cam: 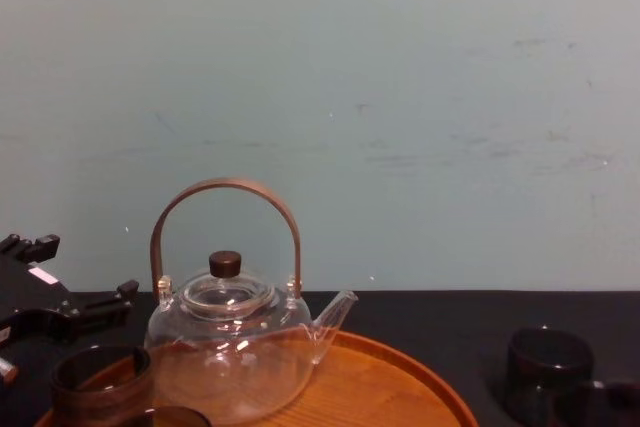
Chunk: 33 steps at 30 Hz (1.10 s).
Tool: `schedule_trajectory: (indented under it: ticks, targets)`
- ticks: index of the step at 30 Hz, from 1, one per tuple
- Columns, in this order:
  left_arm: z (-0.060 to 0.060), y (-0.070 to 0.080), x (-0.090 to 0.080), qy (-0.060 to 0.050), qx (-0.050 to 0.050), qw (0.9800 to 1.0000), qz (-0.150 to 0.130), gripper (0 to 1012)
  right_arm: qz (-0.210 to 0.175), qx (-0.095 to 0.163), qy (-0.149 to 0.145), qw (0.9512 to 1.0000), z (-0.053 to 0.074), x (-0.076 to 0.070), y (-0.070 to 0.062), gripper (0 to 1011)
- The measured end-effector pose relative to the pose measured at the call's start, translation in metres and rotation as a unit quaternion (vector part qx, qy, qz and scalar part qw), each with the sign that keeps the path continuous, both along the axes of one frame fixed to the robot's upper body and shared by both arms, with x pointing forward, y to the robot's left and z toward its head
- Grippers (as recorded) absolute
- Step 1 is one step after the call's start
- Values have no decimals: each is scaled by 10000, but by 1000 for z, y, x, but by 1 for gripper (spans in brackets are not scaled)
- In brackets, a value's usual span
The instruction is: Pick up the glass from the table and place it on the tray.
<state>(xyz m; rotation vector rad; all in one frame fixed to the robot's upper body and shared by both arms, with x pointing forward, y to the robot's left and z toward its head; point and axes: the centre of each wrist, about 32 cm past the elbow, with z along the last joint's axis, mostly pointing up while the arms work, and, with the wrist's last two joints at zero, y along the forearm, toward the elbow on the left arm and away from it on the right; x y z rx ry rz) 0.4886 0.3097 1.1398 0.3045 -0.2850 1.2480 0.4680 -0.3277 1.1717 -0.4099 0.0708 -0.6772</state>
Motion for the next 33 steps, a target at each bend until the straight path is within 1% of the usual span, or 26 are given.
schedule_trajectory:
  ticks: [4,8,11,12,15,16,18,19,24,27,28,33]
  targets:
    - [0,0,0,0,0,10000,0,1001,102,51,-133,9998,8,6,2,901]
    - [0,0,0,0,0,10000,0,1001,281,120,-316,9990,17,15,10,900]
    - [0,0,0,0,0,10000,0,1001,381,158,-384,9984,20,19,15,901]
    - [0,0,0,0,0,10000,0,1001,459,189,-432,9978,22,22,19,901]
    - [0,0,0,0,0,10000,0,1002,585,238,-488,9968,24,26,26,900]
    - [0,0,0,0,0,10000,0,1001,663,267,-521,9961,25,28,31,900]
    - [0,0,0,0,0,10000,0,1002,752,304,-548,9952,25,30,37,901]
    - [0,0,0,0,0,10000,0,1001,835,345,-571,9943,26,33,43,901]
    - [0,0,0,0,0,10000,0,1001,1092,467,-592,9912,23,38,63,900]
    - [0,0,0,0,0,10000,0,1001,1177,505,-578,9901,21,40,70,901]
    - [0,0,0,0,0,10000,0,1001,1228,528,-561,9894,20,41,75,901]
    - [0,0,0,0,0,10000,0,1001,1347,592,-492,9879,14,42,87,900]
